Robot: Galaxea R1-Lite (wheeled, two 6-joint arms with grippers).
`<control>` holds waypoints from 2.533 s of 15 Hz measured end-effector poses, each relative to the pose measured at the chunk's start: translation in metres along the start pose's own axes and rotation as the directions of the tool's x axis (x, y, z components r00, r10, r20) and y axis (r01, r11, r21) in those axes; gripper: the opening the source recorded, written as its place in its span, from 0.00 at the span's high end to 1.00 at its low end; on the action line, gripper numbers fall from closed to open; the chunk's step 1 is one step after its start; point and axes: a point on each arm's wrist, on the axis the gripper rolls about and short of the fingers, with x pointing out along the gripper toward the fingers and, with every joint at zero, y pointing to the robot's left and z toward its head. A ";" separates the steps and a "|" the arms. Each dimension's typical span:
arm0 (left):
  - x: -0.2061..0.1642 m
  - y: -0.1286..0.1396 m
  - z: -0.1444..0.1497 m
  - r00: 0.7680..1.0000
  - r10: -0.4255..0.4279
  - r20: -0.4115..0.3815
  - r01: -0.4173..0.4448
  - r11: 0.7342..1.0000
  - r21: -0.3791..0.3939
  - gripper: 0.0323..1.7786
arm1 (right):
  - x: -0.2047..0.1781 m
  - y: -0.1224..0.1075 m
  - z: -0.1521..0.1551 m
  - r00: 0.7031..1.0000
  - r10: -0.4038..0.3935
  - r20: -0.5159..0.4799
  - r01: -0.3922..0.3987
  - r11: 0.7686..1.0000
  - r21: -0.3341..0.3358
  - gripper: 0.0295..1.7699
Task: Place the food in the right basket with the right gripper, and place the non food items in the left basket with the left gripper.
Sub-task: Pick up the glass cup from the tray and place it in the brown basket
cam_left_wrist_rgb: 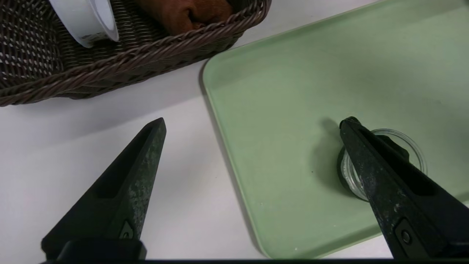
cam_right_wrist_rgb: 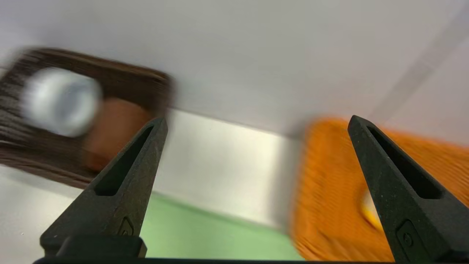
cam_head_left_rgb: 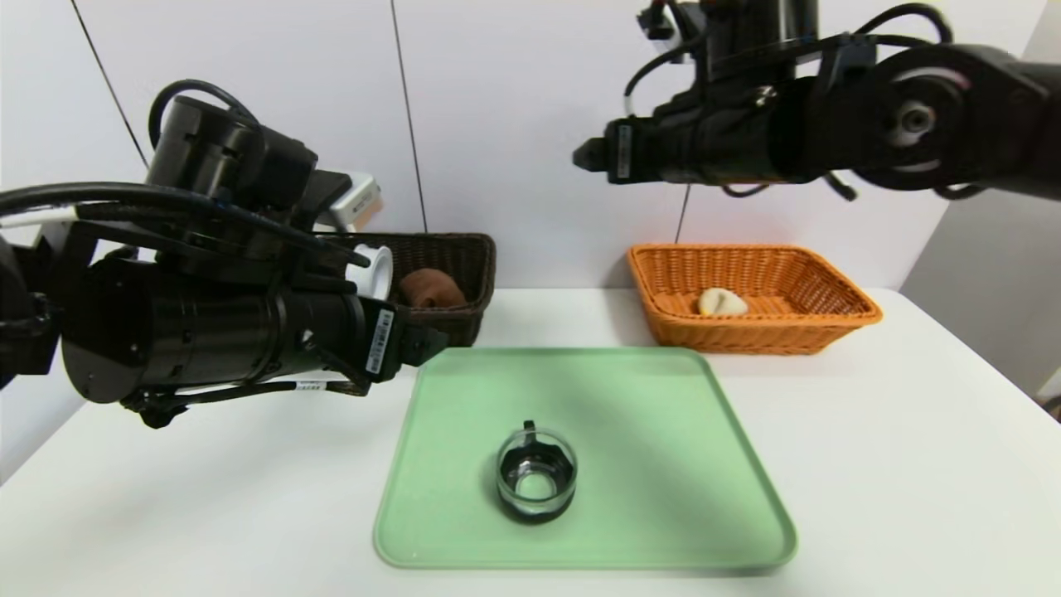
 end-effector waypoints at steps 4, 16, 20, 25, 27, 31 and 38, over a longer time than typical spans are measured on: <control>0.007 -0.021 0.014 0.995 -0.032 -0.094 0.030 0.999 -0.026 0.05 | -0.028 -0.060 -0.018 0.953 -0.174 -0.249 0.176 0.984 -0.014 0.04; 0.062 -0.081 0.008 0.892 -0.062 -0.448 0.106 0.992 0.074 0.05 | -0.083 -0.117 -0.050 0.861 -0.257 -0.440 0.291 0.957 0.009 0.04; 0.069 -0.083 0.003 0.874 -0.044 -0.483 0.099 0.991 0.089 0.05 | -0.089 -0.118 -0.054 0.859 -0.243 -0.451 0.280 0.960 0.015 0.04; 0.079 -0.087 -0.002 0.864 -0.036 -0.502 0.094 0.991 0.092 0.05 | -0.092 -0.119 -0.055 0.859 -0.244 -0.450 0.282 0.959 0.017 0.04; 0.083 -0.088 -0.004 0.858 -0.035 -0.512 0.095 0.991 0.090 0.05 | -0.092 -0.119 -0.055 0.858 -0.247 -0.451 0.284 0.959 0.016 0.04; 0.087 -0.089 -0.008 0.840 -0.061 -0.539 0.123 0.989 0.079 0.05 | -0.091 -0.121 -0.055 0.856 -0.249 -0.453 0.288 0.957 0.017 0.04; 0.099 -0.088 -0.013 0.812 -0.096 -0.575 0.151 0.987 0.048 0.05 | -0.088 -0.122 -0.057 0.853 -0.241 -0.462 0.283 0.959 0.021 0.04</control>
